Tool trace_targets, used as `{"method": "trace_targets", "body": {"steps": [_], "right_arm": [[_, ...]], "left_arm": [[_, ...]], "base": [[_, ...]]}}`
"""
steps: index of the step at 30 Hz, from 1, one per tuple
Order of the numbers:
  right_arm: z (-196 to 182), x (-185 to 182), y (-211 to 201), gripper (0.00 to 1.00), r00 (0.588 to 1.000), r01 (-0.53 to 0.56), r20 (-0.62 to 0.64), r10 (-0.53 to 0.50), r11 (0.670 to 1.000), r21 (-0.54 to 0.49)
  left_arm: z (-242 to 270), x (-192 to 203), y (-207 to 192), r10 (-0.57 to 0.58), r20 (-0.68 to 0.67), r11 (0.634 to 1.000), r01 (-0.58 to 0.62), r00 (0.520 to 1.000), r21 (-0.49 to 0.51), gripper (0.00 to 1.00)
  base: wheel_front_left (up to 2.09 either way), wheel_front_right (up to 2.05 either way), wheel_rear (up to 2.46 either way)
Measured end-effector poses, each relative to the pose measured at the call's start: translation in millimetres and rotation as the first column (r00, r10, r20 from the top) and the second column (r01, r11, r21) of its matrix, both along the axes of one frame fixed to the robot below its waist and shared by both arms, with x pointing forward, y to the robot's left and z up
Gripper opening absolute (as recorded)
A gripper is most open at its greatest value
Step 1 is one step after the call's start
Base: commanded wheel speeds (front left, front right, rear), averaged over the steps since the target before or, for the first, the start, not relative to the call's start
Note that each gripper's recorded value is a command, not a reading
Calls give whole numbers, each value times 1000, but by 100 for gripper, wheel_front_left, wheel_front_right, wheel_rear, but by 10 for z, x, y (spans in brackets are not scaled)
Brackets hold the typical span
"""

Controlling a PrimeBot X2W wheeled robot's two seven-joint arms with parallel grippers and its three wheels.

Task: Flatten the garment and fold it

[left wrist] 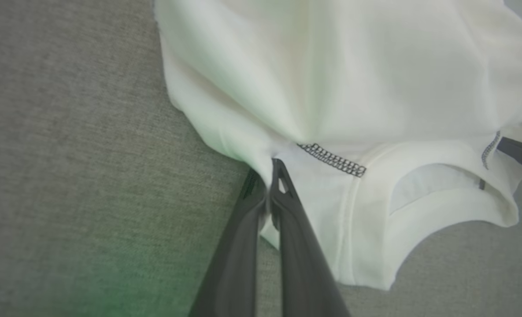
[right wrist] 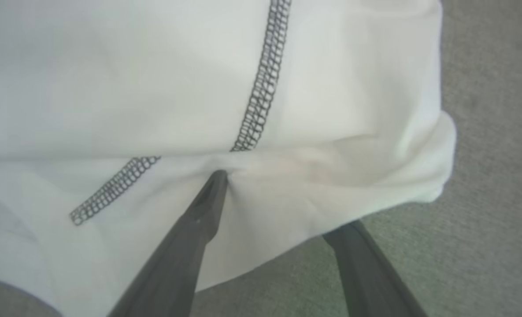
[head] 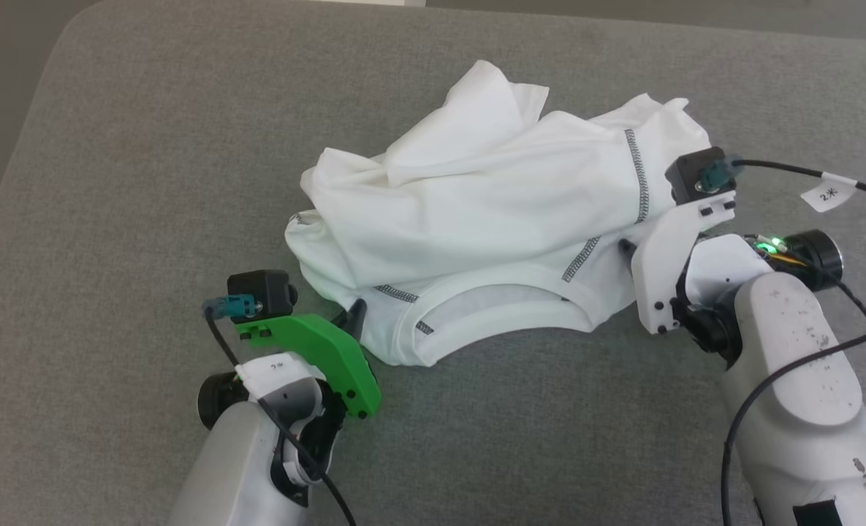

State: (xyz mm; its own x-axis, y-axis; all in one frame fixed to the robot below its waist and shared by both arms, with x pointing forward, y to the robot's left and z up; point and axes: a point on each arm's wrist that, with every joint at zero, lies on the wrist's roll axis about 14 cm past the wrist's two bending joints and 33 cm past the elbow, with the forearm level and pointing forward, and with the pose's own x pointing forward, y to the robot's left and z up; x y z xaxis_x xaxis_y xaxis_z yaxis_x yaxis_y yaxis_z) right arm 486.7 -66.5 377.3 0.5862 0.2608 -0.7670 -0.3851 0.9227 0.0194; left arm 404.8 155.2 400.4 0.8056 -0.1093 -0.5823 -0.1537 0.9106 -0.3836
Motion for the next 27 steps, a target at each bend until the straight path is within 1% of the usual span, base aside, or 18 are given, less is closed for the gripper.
{"method": "trace_targets", "body": {"steps": [2,3,4,5,12,15,17,19,21,24,26,27], "right_arm": [[-25,19,46,100,1000,-16,-6,16,1000,-4],[-36,24,67,57,1000,-22,-11,22,1000,-5],[-44,26,78,16,1000,-24,-16,24,1000,-3],[-47,25,90,0,999,-27,-20,27,1000,-2],[72,-41,157,0,1000,-25,-6,26,997,66],[166,-118,122,0,1000,-16,18,14,994,108],[304,-157,102,0,999,-10,51,2,989,147],[500,-164,94,0,996,2,89,-21,978,209],[745,-140,50,0,988,3,150,-41,969,247],[1227,-106,-5,0,967,8,236,-99,934,358],[1497,-114,-18,0,954,-5,277,-119,912,410],[1670,-107,-23,0,944,-19,305,-127,901,434]], "left_arm": [[-19,-5,13,6,-2,1000,-6,1000,0,0],[-25,-6,15,7,-4,1000,-8,1000,-2,0],[-26,-5,15,9,-3,1000,-9,1000,-3,0],[-27,-5,15,10,-2,1000,-10,1000,-3,0],[101,18,-6,27,48,999,-25,998,-39,0],[274,58,-24,32,106,997,-24,994,-72,0],[435,85,-49,31,155,995,-16,987,-98,0],[635,117,-79,31,214,991,-2,976,-131,0],[879,151,-92,39,283,985,10,958,-173,0],[1306,193,-122,37,391,975,52,920,-216,0],[1600,249,-118,16,457,976,85,890,-199,0],[1818,293,-117,13,503,975,102,864,-200,0]], "base": [[0,0,0],[0,0,0],[0,0,0],[0,0,0],[0,0,0],[0,0,0],[0,0,0],[0,0,0],[0,0,0],[0,0,0],[0,0,0],[0,0,0]]}}
